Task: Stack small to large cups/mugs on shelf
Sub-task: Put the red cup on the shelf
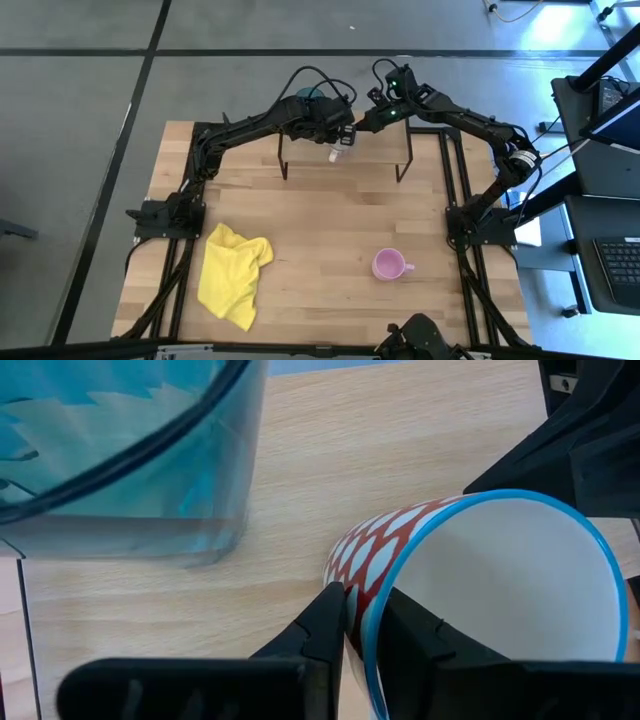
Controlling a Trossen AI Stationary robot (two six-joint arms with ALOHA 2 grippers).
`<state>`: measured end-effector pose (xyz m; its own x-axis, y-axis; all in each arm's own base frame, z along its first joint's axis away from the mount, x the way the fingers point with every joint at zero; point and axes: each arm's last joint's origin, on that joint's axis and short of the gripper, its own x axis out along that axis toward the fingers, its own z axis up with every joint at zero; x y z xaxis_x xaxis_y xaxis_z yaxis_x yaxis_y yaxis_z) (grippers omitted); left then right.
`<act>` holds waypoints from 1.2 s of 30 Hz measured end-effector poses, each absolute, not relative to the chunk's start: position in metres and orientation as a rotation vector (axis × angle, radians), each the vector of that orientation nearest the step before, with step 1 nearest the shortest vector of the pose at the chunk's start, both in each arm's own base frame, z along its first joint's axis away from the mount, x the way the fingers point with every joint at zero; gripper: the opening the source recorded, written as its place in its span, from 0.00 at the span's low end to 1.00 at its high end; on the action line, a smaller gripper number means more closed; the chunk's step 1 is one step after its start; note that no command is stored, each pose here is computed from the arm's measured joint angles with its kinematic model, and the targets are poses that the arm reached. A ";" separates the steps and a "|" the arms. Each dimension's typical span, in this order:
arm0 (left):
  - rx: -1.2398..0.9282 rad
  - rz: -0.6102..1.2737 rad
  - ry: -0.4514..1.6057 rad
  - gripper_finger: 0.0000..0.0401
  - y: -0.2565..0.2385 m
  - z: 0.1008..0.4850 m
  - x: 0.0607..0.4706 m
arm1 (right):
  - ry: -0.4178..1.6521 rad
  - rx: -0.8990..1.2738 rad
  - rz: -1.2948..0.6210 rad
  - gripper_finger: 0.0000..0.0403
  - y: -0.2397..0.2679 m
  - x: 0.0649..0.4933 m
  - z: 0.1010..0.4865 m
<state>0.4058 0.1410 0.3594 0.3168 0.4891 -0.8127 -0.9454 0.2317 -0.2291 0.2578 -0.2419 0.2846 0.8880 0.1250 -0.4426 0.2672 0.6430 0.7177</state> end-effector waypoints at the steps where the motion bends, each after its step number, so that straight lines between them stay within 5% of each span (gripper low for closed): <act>1: -0.818 1.097 0.680 0.11 0.141 0.359 0.406 | 0.487 0.878 -0.085 0.01 -0.242 0.258 0.285; 23: -0.798 1.101 0.672 0.11 0.139 0.360 0.407 | 0.487 0.895 -0.089 0.01 -0.242 0.258 0.285; 36: -0.796 1.106 0.662 0.22 0.140 0.360 0.407 | 0.491 0.900 -0.086 0.01 -0.241 0.258 0.284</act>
